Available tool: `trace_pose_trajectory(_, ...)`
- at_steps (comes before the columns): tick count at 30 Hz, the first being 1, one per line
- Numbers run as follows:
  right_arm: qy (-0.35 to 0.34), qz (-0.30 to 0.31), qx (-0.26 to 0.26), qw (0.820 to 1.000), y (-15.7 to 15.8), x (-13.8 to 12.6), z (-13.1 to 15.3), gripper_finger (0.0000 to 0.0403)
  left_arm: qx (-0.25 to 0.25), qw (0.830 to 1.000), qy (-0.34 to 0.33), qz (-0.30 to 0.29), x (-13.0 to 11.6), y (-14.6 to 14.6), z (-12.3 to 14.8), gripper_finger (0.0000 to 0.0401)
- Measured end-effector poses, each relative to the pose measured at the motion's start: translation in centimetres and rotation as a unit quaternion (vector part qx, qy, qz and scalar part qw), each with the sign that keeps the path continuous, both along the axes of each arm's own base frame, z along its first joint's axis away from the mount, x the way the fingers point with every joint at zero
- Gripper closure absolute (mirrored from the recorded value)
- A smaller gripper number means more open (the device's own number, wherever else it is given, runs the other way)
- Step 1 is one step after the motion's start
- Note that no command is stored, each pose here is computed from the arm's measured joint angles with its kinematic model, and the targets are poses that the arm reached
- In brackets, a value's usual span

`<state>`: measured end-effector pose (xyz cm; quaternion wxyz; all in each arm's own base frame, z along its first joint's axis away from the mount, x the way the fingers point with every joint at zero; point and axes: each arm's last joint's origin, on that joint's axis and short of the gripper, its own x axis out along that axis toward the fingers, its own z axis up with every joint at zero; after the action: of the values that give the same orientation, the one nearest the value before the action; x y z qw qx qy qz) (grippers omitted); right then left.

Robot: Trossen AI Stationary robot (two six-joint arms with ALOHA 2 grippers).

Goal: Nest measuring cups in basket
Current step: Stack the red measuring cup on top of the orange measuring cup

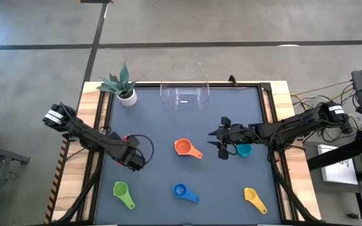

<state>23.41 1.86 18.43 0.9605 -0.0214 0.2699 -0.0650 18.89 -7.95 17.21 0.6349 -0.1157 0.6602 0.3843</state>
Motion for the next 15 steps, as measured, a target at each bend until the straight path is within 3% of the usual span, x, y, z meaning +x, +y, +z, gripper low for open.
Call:
trace_pose_trajectory(10,0.0,0.0,0.0,1.0,0.01,-0.01,-0.01,0.0243,0.005,0.999,-0.018,-0.037,0.77,-0.21,0.84,0.0247)
trace_pose_trajectory(15,0.0,0.005,0.0,1.0,0.23,-0.02,-0.02,0.0243,0.007,0.999,-0.013,-0.038,0.42,-0.05,0.21,0.0264)
